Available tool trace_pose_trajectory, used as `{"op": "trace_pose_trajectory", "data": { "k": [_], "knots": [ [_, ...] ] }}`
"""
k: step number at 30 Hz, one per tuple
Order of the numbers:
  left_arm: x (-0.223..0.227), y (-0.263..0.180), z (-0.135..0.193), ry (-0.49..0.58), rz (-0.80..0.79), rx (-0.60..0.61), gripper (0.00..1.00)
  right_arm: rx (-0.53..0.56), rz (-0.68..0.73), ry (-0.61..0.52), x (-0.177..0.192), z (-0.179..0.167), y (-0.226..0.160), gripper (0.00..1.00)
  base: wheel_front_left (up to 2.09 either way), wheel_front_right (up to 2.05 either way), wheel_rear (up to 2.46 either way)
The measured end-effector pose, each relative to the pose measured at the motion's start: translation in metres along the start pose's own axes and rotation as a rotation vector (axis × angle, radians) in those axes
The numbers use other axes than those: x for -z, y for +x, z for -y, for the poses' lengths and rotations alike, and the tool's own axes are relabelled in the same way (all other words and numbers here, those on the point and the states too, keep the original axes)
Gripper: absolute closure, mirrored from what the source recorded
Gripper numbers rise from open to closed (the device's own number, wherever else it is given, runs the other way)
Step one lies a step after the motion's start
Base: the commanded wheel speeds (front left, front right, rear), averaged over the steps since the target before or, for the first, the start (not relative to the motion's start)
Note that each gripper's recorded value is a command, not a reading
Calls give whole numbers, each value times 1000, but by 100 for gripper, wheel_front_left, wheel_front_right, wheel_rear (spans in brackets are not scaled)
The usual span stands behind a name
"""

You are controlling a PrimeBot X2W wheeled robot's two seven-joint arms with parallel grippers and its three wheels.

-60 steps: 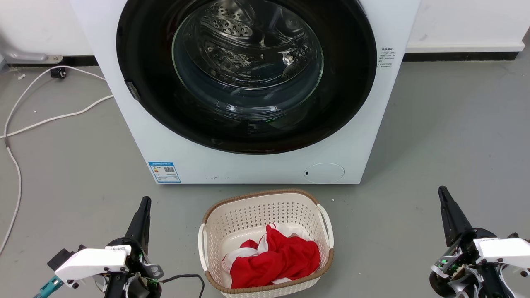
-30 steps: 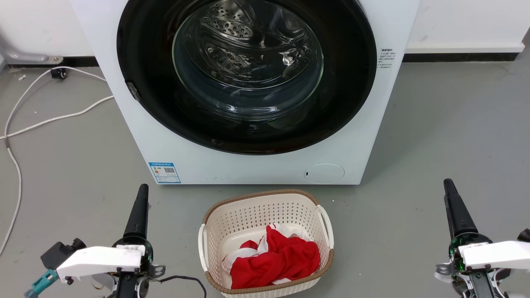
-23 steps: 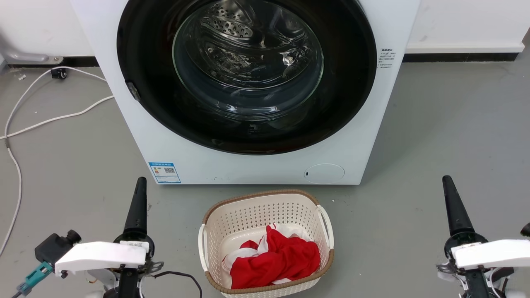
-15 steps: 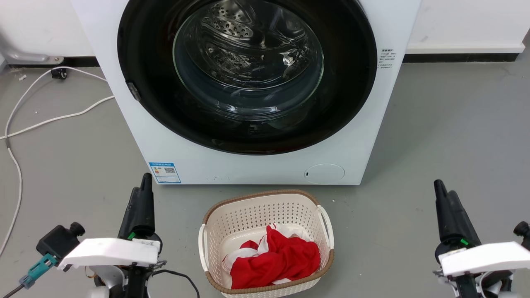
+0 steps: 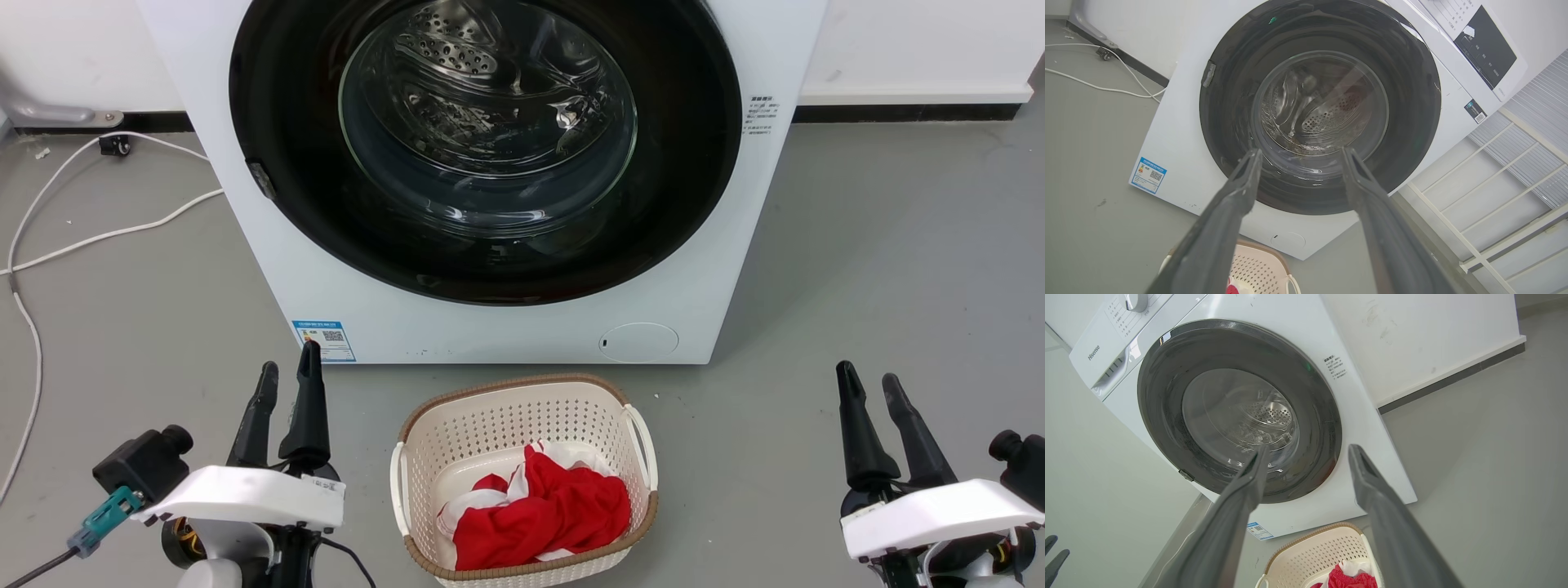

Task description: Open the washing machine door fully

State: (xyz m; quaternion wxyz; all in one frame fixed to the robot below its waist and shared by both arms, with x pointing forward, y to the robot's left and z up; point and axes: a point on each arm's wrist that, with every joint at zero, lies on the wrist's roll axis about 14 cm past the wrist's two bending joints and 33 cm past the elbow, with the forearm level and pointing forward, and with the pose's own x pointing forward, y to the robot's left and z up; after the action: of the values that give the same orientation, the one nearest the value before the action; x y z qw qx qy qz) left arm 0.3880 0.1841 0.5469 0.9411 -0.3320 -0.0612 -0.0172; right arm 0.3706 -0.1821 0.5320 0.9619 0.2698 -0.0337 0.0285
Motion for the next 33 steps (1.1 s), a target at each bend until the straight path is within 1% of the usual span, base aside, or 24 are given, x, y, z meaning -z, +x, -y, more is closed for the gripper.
{"op": "trace_pose_trajectory", "data": {
  "k": [16,23,33],
  "knots": [
    [-1,0,4,246,9,28,0,-20,-32,-234,4,-4,-4,0,0,0,0],
    [0,0,9,324,15,45,0,-26,-38,-325,4,-5,-4,0,0,0,0],
    [0,-1,12,423,28,63,0,-36,-49,-425,6,-6,-4,0,0,0,0]
  ]
}}
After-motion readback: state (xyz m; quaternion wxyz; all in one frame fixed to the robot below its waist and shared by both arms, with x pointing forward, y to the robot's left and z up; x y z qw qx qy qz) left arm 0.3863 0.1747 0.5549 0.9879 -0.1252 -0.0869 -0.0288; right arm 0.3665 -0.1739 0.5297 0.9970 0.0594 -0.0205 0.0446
